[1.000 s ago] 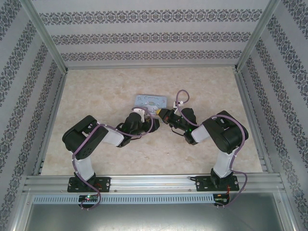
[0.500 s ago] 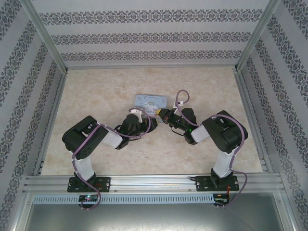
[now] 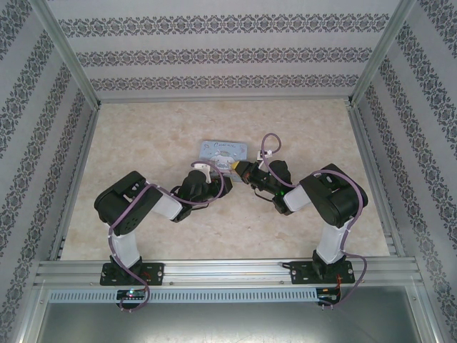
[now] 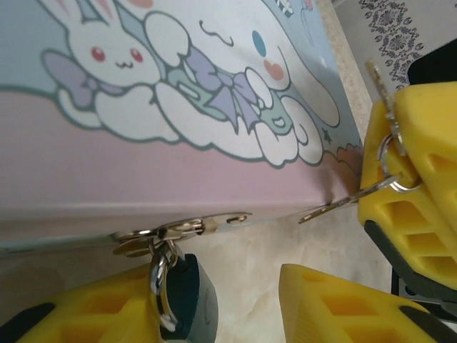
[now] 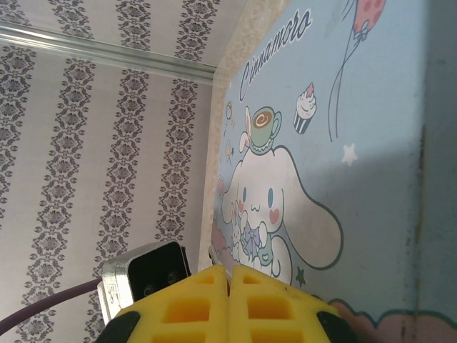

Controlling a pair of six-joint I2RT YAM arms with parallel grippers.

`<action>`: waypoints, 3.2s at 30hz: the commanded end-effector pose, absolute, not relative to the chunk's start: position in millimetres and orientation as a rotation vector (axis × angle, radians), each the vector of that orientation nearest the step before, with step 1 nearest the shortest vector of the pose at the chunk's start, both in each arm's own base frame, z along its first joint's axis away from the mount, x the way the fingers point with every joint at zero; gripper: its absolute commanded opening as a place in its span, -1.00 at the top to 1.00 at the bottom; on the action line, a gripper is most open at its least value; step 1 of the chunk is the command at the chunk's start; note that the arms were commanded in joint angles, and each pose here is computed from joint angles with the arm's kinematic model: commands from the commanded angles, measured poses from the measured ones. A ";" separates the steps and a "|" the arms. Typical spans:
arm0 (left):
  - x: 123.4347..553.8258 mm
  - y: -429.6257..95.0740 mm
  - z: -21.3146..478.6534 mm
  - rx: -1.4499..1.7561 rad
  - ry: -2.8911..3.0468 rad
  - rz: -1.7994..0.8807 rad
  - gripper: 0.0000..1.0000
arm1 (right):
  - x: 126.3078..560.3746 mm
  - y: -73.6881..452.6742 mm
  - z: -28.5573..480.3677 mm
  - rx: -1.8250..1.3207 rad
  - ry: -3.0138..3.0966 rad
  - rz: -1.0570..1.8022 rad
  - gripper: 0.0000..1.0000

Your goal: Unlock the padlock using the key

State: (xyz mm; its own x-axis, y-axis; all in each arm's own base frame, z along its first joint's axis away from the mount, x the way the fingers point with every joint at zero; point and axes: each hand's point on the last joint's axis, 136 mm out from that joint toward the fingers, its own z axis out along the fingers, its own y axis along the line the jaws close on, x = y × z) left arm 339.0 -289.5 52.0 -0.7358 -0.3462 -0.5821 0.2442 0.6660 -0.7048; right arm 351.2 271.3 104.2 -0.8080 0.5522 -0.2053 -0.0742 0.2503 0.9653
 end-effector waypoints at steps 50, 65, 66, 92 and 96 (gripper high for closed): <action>352.0 -284.0 83.6 -0.477 2.194 -1.281 1.00 | 269.0 254.0 80.6 0.439 2.187 1.605 1.00; 350.2 -284.8 91.1 -0.537 2.159 -1.355 1.00 | 282.9 268.3 66.2 0.517 2.161 1.636 1.00; 349.6 -284.4 90.5 -0.540 2.159 -1.357 1.00 | 284.8 268.0 66.5 0.526 2.154 1.640 1.00; 347.2 -283.1 88.7 -0.551 2.148 -1.374 1.00 | 308.5 268.2 70.4 0.610 2.078 1.668 1.00; 347.0 -283.2 88.6 -0.555 2.149 -1.377 1.00 | 310.9 269.1 71.1 0.611 2.074 1.672 1.00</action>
State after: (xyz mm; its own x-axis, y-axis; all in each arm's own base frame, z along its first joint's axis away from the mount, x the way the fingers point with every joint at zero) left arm 341.5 -280.8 66.7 -0.7902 -0.5786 -0.2021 -0.1083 0.4563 -0.8832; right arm 299.9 268.3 58.7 -0.8350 0.5499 -0.0171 0.1250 0.2200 0.9675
